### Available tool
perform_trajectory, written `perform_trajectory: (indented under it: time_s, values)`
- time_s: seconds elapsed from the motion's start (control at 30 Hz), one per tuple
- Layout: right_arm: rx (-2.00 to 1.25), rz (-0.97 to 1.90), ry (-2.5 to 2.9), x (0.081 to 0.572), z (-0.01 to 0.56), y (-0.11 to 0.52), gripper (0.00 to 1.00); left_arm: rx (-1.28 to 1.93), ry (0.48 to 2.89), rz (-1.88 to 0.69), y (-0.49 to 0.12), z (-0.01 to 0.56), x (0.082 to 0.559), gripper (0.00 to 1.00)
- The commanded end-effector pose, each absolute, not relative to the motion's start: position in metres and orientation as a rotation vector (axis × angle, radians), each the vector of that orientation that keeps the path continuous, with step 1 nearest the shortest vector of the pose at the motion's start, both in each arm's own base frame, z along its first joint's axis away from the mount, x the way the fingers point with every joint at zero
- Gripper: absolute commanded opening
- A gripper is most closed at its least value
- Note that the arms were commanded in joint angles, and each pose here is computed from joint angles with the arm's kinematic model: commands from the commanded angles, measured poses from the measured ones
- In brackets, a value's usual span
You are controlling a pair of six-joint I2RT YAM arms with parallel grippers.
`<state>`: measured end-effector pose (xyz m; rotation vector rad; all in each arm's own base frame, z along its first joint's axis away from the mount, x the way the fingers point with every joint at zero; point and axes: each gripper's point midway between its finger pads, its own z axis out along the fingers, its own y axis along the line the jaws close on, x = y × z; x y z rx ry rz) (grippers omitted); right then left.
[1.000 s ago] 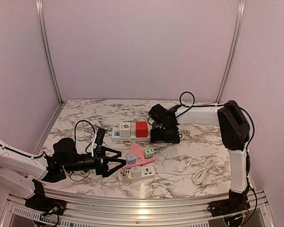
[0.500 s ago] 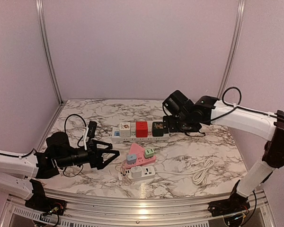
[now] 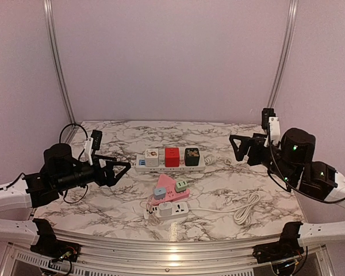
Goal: Insert the plug
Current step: Reset both arms
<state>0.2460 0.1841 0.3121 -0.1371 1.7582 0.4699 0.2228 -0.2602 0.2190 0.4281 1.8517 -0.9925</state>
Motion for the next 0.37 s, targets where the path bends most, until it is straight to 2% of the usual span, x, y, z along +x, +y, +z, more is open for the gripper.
perform_trajectory:
  time_s: [0.0, 0.33]
  values:
    - [-0.262, 0.435, 1.682, 0.239, 0.337, 0.186, 0.99, 0.413, 1.868, -0.787, -0.233, 0.237, 0.238, 0.99]
    - [-0.297, 0.45, 1.684, 0.235, 0.327, 0.189, 0.98, 0.342, 1.873, -0.845, -0.221, 0.237, 0.246, 0.99]
